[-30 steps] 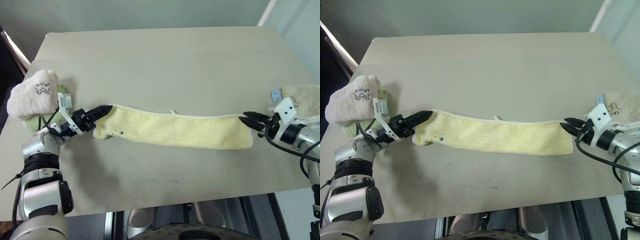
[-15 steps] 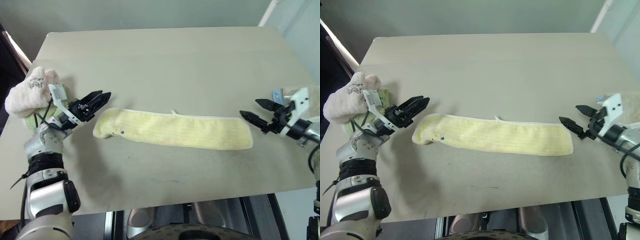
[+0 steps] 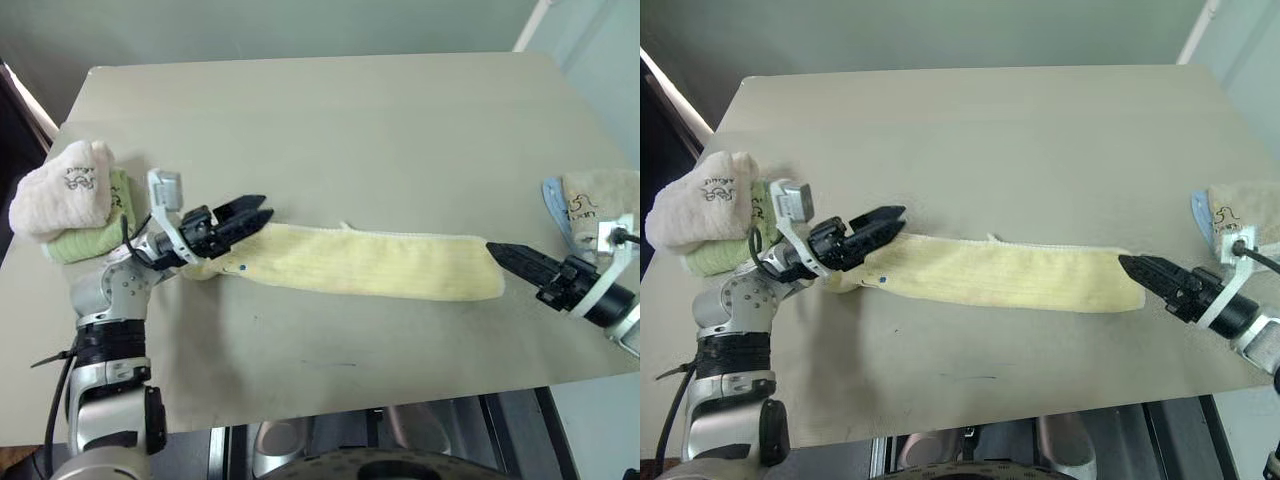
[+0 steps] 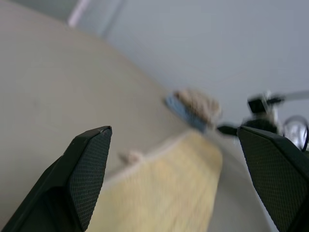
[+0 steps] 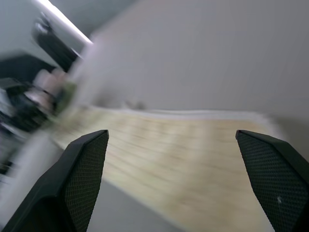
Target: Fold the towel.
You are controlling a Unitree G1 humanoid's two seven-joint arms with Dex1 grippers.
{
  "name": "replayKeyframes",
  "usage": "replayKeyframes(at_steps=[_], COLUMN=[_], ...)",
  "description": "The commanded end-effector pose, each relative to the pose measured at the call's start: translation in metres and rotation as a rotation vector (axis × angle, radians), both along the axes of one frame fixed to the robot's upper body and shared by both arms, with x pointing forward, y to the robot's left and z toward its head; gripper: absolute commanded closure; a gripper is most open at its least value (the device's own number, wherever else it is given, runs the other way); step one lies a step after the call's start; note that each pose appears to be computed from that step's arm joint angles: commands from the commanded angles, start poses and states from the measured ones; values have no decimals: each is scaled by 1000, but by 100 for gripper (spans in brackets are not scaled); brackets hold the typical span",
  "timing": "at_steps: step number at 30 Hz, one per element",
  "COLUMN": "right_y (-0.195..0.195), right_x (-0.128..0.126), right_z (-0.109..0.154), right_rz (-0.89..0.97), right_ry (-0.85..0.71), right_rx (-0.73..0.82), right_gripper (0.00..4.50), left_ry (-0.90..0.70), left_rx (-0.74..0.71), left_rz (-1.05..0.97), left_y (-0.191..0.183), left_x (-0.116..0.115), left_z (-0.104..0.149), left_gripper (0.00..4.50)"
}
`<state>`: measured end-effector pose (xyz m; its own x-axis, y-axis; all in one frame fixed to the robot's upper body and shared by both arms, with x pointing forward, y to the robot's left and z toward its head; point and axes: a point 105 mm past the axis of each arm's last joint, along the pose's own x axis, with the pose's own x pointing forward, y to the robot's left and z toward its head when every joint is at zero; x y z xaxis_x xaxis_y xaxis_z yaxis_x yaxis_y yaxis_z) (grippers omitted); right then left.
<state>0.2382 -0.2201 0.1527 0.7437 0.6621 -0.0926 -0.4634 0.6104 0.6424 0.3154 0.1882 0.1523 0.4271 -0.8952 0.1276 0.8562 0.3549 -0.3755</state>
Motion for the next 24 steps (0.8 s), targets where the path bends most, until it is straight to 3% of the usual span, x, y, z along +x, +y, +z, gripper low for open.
replayKeyframes(at_steps=[1, 5, 10, 17, 24], right_y=[16, 24, 29, 19, -2], right_x=[-16, -29, -45, -50, -35], right_z=[9, 0, -30, -52, -56], right_rz=[20, -14, -57, -127, -230], right_ry=[47, 165, 311, 421, 426], right_rx=[162, 321, 336, 305, 313], right_gripper=[5, 5, 5, 5, 5], left_ry=[-98, -142, -164, -193, -209], left_rx=[84, 168, 187, 174, 195], left_rz=[-94, -164, -201, -229, -252], left_y=[-17, -33, -44, -52, -59], left_x=[-12, -22, -25, -31, -38], left_z=[8, -3, -13, -14, -20], left_gripper=[0, 0, 0, 0, 0])
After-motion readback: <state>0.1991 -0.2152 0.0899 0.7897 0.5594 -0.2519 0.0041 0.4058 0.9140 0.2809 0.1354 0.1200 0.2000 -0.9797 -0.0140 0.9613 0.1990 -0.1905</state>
